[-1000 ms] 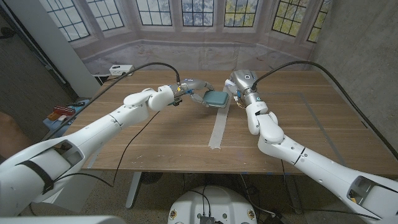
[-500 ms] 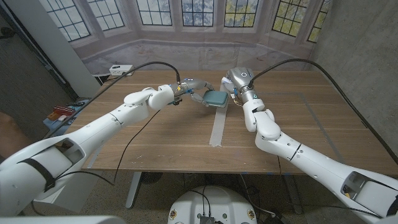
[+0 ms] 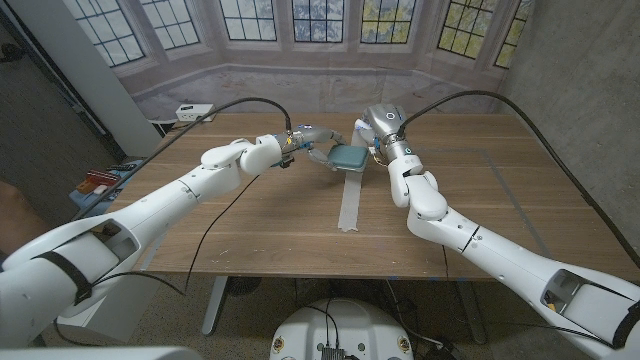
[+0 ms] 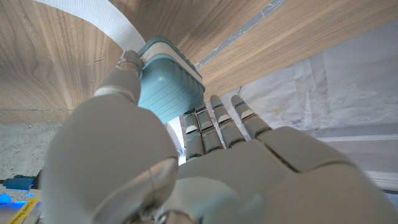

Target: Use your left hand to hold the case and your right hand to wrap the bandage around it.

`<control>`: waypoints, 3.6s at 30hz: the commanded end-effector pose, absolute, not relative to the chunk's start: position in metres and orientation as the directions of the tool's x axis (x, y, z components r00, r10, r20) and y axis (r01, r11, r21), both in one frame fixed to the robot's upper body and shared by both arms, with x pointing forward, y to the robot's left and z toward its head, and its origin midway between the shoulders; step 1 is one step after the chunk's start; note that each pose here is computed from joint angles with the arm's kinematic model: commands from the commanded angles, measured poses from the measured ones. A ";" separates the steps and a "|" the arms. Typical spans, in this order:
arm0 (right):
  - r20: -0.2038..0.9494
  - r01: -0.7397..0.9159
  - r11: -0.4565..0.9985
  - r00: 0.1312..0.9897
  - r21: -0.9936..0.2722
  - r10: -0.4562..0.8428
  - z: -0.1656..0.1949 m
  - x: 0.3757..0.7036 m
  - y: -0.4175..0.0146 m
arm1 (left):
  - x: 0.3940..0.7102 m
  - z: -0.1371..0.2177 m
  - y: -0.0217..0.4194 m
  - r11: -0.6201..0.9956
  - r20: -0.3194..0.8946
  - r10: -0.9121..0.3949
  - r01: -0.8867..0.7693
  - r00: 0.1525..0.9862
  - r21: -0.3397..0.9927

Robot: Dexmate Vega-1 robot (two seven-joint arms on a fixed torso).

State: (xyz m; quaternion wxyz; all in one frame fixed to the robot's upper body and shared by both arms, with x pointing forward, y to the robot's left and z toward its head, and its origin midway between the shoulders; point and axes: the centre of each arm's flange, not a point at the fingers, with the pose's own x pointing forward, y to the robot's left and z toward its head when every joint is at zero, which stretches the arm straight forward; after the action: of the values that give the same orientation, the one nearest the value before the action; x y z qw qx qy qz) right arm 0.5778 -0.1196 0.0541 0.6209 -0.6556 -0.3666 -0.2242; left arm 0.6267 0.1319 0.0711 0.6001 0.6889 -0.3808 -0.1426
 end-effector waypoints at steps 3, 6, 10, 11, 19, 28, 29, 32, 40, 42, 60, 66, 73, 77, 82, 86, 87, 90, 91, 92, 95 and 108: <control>0.765 0.778 0.025 0.612 -0.628 0.200 0.069 0.580 -0.122 | 0.628 0.071 0.131 0.007 0.252 -0.698 -0.345 0.671 0.938; 0.769 0.783 0.023 0.605 -0.622 0.206 0.073 0.580 -0.122 | 0.629 0.071 0.131 0.008 0.252 -0.696 -0.344 0.672 0.939; 0.772 0.787 0.019 0.601 -0.617 0.208 0.076 0.580 -0.122 | 0.630 0.071 0.132 0.010 0.254 -0.694 -0.343 0.674 0.939; 0.773 0.787 0.017 0.600 -0.616 0.206 0.077 0.580 -0.122 | 0.630 0.071 0.133 0.010 0.253 -0.694 -0.342 0.674 0.940; 0.776 0.792 0.006 0.596 -0.610 0.204 0.082 0.580 -0.125 | 0.632 0.072 0.133 0.008 0.249 -0.694 -0.338 0.675 0.941; 0.782 0.799 -0.003 0.589 -0.601 0.206 0.088 0.577 -0.127 | 0.633 0.072 0.133 0.007 0.248 -0.694 -0.338 0.676 0.941; 0.782 0.800 -0.004 0.588 -0.600 0.207 0.088 0.577 -0.127 | 0.632 0.072 0.133 0.007 0.247 -0.694 -0.338 0.676 0.941; 0.786 0.804 -0.010 0.584 -0.595 0.203 0.090 0.575 -0.128 | 0.632 0.072 0.132 0.006 0.247 -0.695 -0.338 0.675 0.941; 0.788 0.809 -0.020 0.578 -0.588 0.210 0.094 0.570 -0.130 | 0.631 0.072 0.133 0.003 0.245 -0.696 -0.338 0.675 0.941; 0.789 0.810 -0.024 0.577 -0.586 0.212 0.095 0.568 -0.130 | 0.631 0.072 0.133 0.002 0.245 -0.696 -0.340 0.675 0.941; 0.794 0.818 -0.033 0.566 -0.574 0.222 0.100 0.553 -0.125 | 0.632 0.073 0.127 0.008 0.247 -0.701 -0.339 0.669 0.941; 0.794 0.820 -0.040 0.564 -0.571 0.226 0.103 0.549 -0.125 | 0.634 0.072 0.126 0.012 0.247 -0.703 -0.337 0.667 0.942; 0.797 0.823 -0.054 0.562 -0.565 0.221 0.109 0.545 -0.124 | 0.636 0.073 0.126 0.013 0.247 -0.705 -0.336 0.665 0.942; 0.799 0.825 -0.062 0.560 -0.562 0.219 0.112 0.543 -0.123 | 0.637 0.072 0.125 0.016 0.246 -0.707 -0.333 0.663 0.943; 0.801 0.828 -0.073 0.557 -0.555 0.219 0.117 0.540 -0.123 | 0.639 0.073 0.125 0.019 0.249 -0.709 -0.334 0.660 0.942; 0.804 0.831 -0.082 0.553 -0.550 0.218 0.122 0.537 -0.123 | 0.640 0.074 0.125 0.019 0.248 -0.711 -0.334 0.659 0.942; 0.805 0.832 -0.084 0.552 -0.548 0.217 0.123 0.535 -0.123 | 0.640 0.074 0.125 0.019 0.248 -0.711 -0.334 0.658 0.942; 0.806 0.833 -0.091 0.552 -0.546 0.214 0.125 0.531 -0.124 | 0.641 0.074 0.124 0.019 0.247 -0.713 -0.334 0.656 0.942; 0.808 0.834 -0.094 0.550 -0.544 0.212 0.125 0.530 -0.125 | 0.641 0.075 0.124 0.018 0.247 -0.714 -0.335 0.656 0.942; 0.809 0.835 -0.095 0.550 -0.543 0.208 0.126 0.528 -0.125 | 0.641 0.075 0.124 0.018 0.247 -0.714 -0.335 0.655 0.942; 0.808 0.834 -0.103 0.551 -0.542 0.211 0.127 0.523 -0.126 | 0.642 0.076 0.123 0.016 0.247 -0.716 -0.338 0.653 0.941; 0.799 0.823 -0.112 0.568 -0.557 0.196 0.122 0.507 -0.124 | 0.645 0.083 0.117 0.012 0.246 -0.730 -0.348 0.637 0.937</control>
State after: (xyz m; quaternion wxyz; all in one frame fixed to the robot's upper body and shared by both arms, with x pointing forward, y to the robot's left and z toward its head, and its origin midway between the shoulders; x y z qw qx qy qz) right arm 0.5390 -0.1250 0.1183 0.5477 -0.7027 -0.3607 -0.2760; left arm 0.6463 0.1249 0.0787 0.6036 0.6860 -0.3765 -0.1528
